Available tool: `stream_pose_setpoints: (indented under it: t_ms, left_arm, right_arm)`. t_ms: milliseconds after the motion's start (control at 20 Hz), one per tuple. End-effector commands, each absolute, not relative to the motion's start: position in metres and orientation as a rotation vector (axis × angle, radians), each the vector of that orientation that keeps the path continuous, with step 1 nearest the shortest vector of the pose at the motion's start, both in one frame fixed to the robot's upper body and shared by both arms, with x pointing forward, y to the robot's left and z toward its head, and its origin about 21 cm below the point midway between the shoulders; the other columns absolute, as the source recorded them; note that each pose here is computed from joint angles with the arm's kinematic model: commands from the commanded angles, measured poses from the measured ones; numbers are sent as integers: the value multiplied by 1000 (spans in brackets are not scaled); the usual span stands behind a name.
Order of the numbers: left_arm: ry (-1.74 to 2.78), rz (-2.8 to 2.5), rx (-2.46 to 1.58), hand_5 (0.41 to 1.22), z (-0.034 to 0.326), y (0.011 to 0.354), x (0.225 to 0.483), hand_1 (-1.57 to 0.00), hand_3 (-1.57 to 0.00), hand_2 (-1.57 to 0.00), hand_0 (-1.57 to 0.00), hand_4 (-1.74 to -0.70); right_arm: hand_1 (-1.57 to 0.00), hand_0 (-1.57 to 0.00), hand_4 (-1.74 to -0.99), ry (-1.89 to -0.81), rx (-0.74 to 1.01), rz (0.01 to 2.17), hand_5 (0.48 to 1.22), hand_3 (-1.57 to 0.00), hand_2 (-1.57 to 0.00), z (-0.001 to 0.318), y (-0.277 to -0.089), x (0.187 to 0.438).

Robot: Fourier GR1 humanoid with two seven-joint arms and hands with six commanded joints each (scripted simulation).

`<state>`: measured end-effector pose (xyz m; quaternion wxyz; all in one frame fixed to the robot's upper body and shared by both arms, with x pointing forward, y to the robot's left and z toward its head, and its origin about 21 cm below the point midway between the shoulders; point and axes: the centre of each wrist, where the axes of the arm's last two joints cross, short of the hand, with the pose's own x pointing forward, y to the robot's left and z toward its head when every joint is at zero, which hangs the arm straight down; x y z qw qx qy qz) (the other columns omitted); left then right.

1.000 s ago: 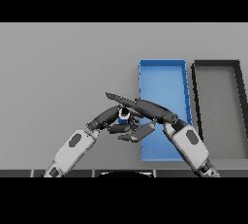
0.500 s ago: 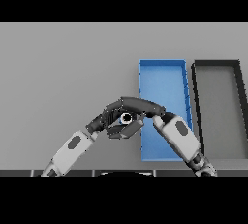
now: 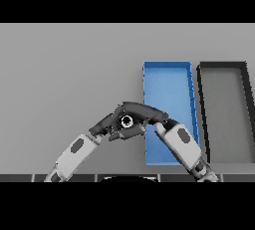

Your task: Pick up the blue pipe and place it into the blue bin.

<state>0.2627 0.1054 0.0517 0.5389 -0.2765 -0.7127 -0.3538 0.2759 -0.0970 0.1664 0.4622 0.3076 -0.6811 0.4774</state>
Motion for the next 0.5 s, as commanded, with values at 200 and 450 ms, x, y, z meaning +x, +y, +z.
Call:
stream_pose_setpoints:
  t_ms: [200, 450]
  left_arm:
    - [-1698, -915, -652, 1220, 51, 109, 266, -1003, -416, -1024, -1224, -1437]
    - [-1648, -1011, -632, 1118, 55, 112, 270, -328, -136, -335, -401, -1051]
  right_arm:
    - [-1547, -1546, -1478, -1663, 786, 1166, 1186, -1538, -1547, 167, -97, 273]
    - [-1563, -1563, -1483, -1674, 787, 1161, 1209, -1560, -1563, 171, -99, 272]
